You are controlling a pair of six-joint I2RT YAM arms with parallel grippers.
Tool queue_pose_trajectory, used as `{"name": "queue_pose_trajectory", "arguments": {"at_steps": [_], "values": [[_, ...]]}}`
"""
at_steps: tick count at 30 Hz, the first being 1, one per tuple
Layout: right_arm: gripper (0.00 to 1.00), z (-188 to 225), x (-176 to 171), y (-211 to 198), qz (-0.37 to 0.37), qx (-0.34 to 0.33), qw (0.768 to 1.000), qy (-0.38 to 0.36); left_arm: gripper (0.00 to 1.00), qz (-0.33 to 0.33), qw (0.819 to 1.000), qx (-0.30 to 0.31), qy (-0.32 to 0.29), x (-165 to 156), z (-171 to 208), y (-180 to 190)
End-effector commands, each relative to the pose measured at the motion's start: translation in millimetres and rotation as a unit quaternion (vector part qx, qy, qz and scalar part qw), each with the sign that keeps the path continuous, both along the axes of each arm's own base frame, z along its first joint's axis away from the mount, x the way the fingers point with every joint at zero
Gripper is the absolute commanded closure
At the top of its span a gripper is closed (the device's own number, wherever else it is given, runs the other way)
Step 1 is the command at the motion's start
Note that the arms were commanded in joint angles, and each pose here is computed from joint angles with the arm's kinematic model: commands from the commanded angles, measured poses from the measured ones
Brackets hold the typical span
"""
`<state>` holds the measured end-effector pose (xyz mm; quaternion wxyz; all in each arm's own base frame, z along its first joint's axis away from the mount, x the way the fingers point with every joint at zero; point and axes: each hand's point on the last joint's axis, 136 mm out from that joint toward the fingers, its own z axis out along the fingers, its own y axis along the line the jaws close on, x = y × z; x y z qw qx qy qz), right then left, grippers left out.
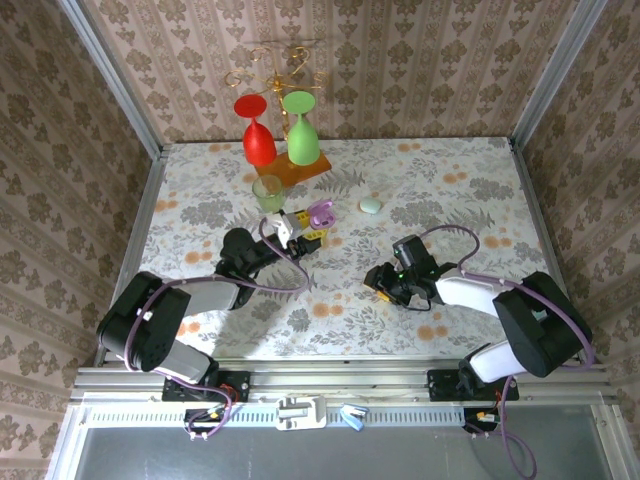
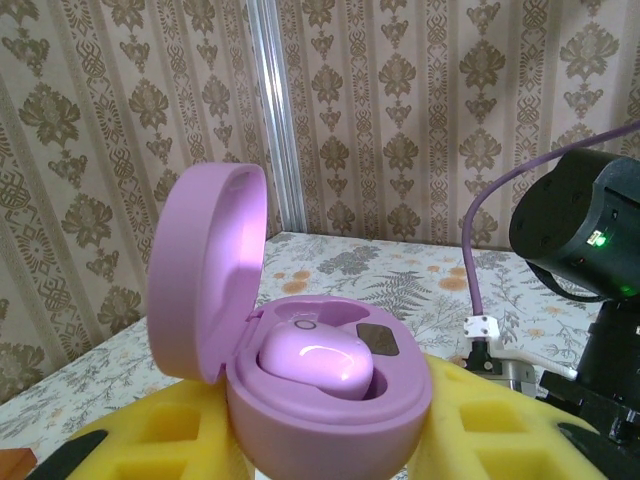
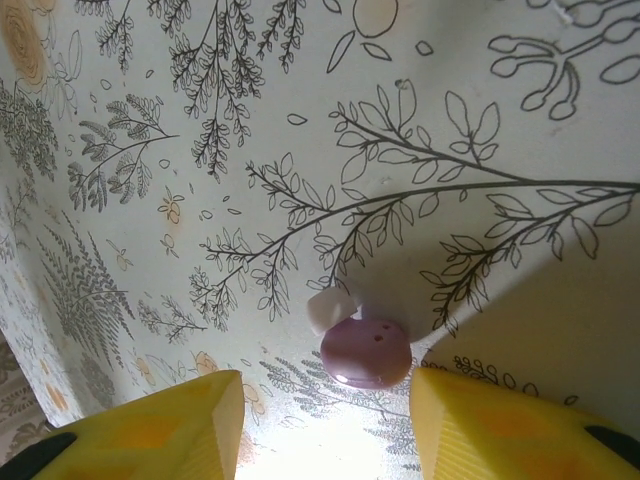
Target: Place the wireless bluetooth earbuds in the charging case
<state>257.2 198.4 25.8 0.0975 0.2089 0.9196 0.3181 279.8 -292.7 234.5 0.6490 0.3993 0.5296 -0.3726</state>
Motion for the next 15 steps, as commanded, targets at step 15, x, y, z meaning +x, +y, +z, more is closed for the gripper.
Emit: {"name": "queue_pose_trajectory", "arguments": {"at_steps": [15], "values": [[0.62, 13.3, 44.3, 21.1, 0.028, -0.003, 0.999, -0.046, 0.74, 0.001, 1.0, -0.016, -0.021, -6.0, 13.3, 7.1]]}}
